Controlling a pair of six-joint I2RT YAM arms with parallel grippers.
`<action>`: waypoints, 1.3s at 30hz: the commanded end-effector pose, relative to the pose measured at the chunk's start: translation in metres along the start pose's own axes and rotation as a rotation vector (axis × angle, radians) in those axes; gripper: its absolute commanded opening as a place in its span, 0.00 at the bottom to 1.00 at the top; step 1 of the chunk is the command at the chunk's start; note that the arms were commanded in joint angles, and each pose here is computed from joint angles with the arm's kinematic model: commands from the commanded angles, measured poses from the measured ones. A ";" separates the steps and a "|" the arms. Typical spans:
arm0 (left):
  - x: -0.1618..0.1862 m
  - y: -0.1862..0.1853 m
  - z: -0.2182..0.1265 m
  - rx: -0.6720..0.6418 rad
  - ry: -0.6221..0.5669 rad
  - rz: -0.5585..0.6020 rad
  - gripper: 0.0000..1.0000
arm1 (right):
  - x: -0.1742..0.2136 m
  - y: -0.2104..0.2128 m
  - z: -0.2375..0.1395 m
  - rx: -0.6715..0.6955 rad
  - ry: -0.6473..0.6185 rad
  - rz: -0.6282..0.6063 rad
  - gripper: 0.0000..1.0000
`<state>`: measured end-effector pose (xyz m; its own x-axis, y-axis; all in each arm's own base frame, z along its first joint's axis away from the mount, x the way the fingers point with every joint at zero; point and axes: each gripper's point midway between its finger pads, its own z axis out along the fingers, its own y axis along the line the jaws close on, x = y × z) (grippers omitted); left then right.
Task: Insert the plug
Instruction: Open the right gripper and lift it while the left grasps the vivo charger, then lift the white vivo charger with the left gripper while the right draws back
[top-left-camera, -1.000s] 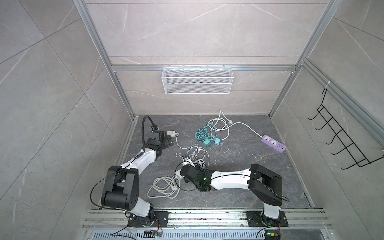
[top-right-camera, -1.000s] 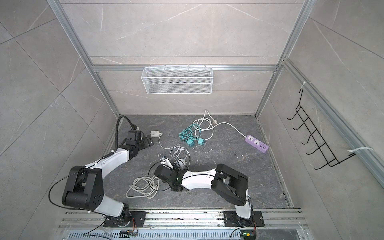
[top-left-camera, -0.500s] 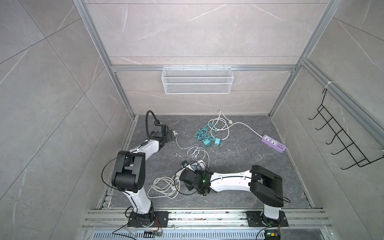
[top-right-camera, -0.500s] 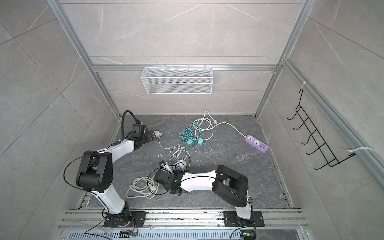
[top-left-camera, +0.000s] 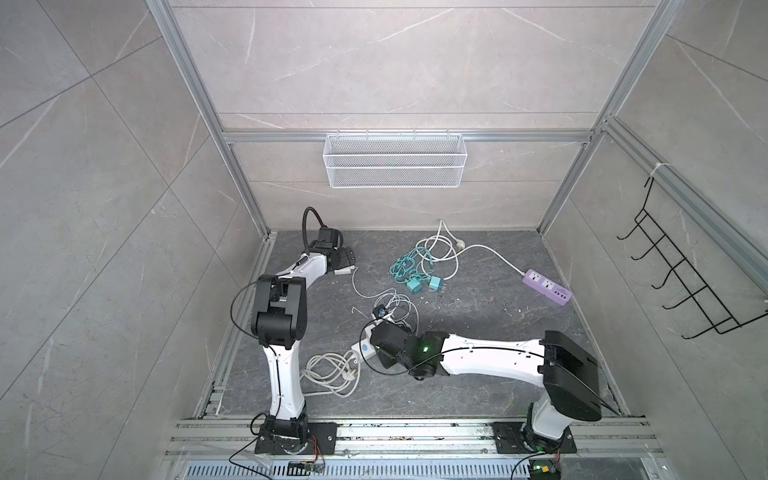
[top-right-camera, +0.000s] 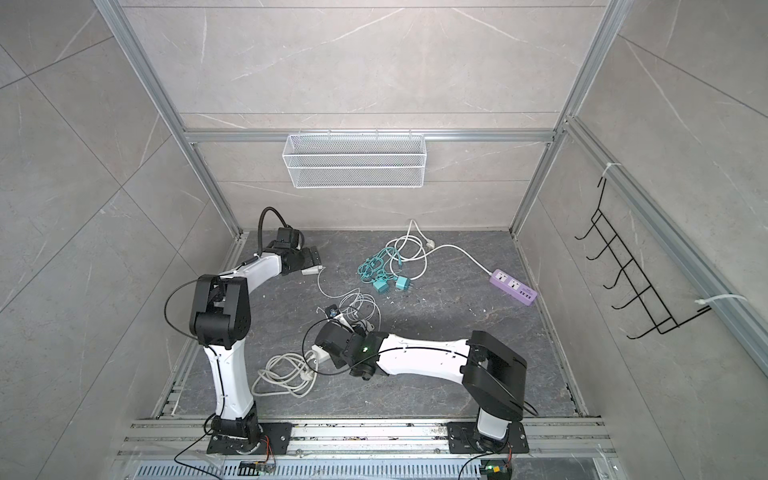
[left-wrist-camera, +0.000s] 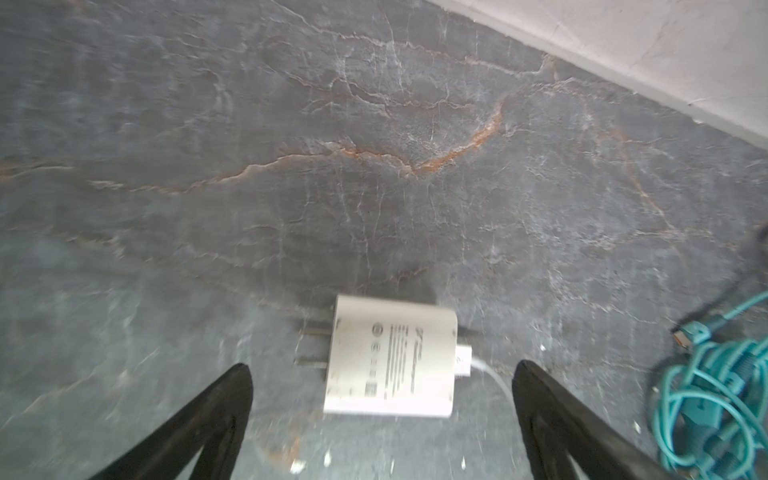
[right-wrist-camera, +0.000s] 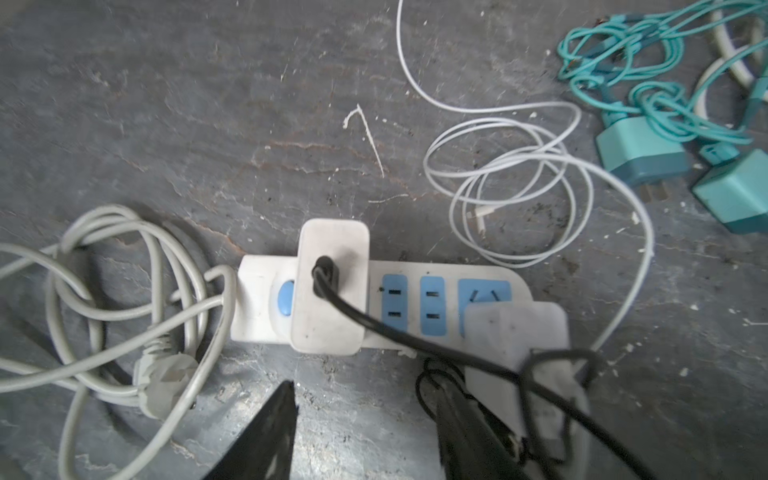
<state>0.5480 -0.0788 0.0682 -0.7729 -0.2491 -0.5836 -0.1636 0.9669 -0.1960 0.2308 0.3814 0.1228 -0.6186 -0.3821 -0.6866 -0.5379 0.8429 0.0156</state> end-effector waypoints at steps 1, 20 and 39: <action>0.015 0.005 0.011 -0.012 0.100 0.027 1.00 | -0.006 -0.016 -0.015 0.003 -0.002 0.011 0.56; 0.080 -0.037 0.000 0.207 0.282 -0.141 0.87 | -0.015 -0.078 -0.013 -0.028 0.003 0.096 0.57; 0.071 -0.048 -0.082 0.062 0.219 0.273 0.97 | -0.019 -0.110 0.004 -0.061 0.006 0.136 0.56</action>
<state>0.4416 -0.1699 0.0638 -0.9287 -0.0749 -0.3631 0.0347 0.9575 -0.2862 0.3033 0.2960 0.1264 -0.7060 -0.2611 -0.6584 -0.4616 0.8747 0.1480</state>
